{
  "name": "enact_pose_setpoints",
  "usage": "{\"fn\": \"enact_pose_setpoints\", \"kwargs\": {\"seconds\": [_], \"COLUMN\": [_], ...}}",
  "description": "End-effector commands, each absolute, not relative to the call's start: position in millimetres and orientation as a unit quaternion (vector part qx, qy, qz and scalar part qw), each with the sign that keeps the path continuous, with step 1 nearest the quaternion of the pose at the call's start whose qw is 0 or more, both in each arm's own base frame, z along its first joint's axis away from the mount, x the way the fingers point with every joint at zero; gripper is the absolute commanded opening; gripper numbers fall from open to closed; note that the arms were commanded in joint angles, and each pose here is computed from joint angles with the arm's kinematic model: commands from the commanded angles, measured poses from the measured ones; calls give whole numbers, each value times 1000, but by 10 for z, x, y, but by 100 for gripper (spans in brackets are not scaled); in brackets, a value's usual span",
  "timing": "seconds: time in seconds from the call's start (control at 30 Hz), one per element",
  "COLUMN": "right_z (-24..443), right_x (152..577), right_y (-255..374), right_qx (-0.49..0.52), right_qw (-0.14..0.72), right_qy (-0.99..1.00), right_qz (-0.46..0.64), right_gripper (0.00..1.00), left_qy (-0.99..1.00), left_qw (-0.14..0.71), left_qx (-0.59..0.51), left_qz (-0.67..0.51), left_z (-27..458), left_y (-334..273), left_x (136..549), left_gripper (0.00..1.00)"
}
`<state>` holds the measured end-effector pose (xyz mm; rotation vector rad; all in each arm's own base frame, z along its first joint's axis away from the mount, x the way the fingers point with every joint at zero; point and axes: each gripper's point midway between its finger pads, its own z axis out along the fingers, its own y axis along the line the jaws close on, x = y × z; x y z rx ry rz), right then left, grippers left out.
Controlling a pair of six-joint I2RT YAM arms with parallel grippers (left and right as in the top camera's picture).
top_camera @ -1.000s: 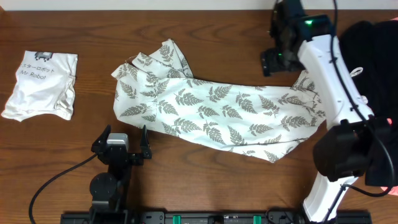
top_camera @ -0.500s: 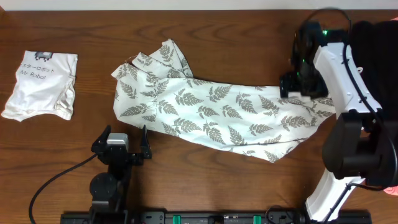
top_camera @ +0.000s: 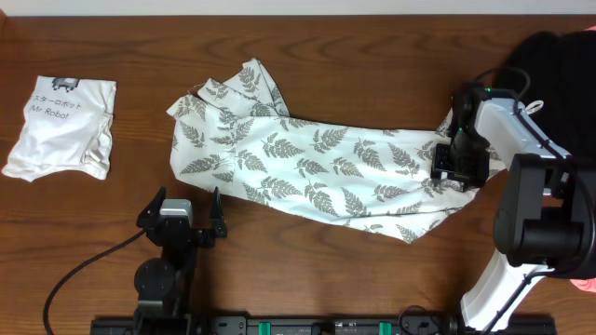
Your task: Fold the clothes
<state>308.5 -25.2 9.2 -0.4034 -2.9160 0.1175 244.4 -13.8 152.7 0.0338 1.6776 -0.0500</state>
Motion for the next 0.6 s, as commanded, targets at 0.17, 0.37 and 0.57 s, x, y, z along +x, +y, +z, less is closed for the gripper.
{"fn": "enact_pose_setpoints", "kwargs": {"seconds": [0.17, 0.37, 0.57], "right_z": [-65, -59, 2], "right_x": [3511, 3940, 4389], "right_y": [-185, -140, -53], "right_qx": [-131, -124, -99], "right_qw": [5, -84, -179], "right_qy": [-991, -989, -979], "right_qz": [9, 1, -7], "right_gripper": [52, 52, 52], "left_qy": [760, 760, 760], "left_qw": [650, 650, 650], "left_qx": [10, 10, 10], "left_qz": [-9, -9, -9], "left_z": [1364, 1364, 1364], "left_y": [-97, -97, -97], "left_x": [2437, 2437, 2437], "left_gripper": [98, 98, 98]}}
